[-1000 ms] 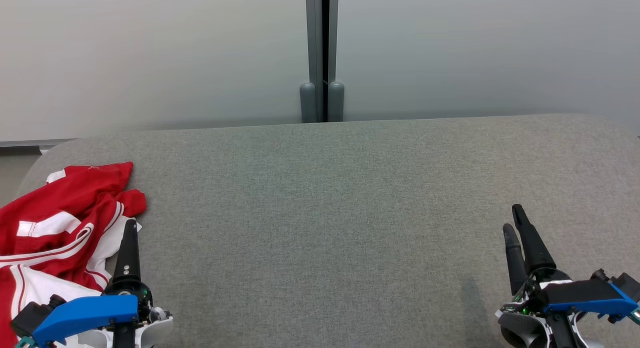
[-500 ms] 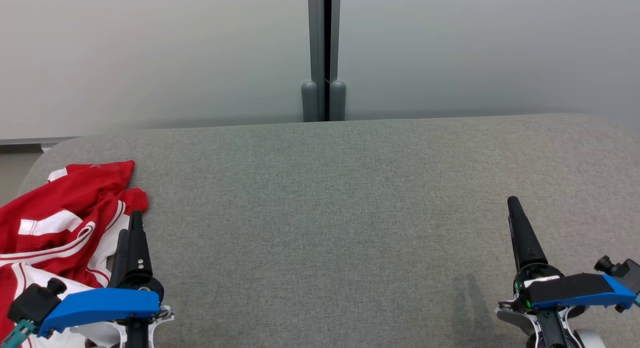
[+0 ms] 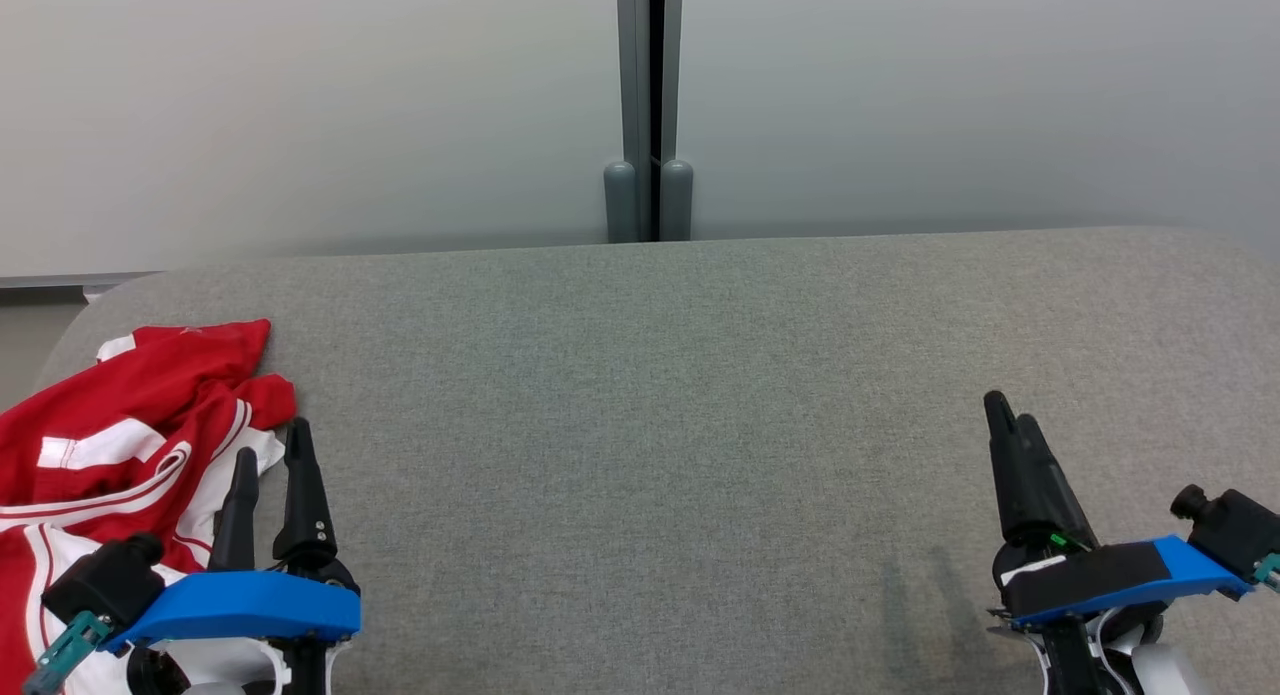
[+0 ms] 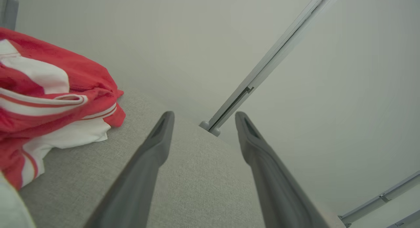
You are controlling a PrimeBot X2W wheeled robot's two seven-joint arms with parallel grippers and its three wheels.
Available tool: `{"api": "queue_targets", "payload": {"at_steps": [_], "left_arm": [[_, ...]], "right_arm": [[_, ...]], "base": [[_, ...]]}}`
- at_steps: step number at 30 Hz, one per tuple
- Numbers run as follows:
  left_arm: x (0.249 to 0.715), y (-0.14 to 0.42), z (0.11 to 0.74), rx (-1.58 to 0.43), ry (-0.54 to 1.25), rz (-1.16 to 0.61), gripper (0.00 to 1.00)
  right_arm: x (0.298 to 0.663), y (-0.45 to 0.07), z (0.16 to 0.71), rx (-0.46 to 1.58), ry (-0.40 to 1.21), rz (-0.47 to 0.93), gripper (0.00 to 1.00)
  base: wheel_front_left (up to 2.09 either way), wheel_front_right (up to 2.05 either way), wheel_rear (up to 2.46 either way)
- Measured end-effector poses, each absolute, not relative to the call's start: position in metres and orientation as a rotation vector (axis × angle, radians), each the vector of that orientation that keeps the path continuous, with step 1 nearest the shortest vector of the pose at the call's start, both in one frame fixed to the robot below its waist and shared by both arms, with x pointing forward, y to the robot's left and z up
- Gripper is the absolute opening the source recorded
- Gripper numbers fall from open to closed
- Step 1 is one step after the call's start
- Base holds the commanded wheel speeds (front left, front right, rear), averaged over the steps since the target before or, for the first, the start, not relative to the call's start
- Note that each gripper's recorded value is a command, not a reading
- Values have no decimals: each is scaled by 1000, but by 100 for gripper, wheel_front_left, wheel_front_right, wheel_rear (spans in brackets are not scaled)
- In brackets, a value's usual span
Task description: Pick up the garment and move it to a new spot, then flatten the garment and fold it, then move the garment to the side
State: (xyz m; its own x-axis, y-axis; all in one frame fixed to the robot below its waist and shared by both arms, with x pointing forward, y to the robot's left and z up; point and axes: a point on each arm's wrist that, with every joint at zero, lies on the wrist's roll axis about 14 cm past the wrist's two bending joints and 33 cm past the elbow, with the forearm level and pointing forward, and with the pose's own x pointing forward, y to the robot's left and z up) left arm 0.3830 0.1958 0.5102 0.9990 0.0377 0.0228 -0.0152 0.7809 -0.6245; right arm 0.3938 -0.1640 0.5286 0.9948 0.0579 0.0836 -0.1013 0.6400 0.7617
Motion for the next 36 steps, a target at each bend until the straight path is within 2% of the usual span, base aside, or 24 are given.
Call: {"api": "queue_targets", "payload": {"at_steps": [17, 36], "left_arm": [[380, 192, 502, -418, -9, 29, 100], [378, 188, 503, -230, -28, 4, 100]], "right_arm": [[397, -155, 520, 552, -42, 108, 100], [398, -145, 524, 360, -71, 146, 100]], "base": [[0, 0, 0], [0, 0, 0]]}}
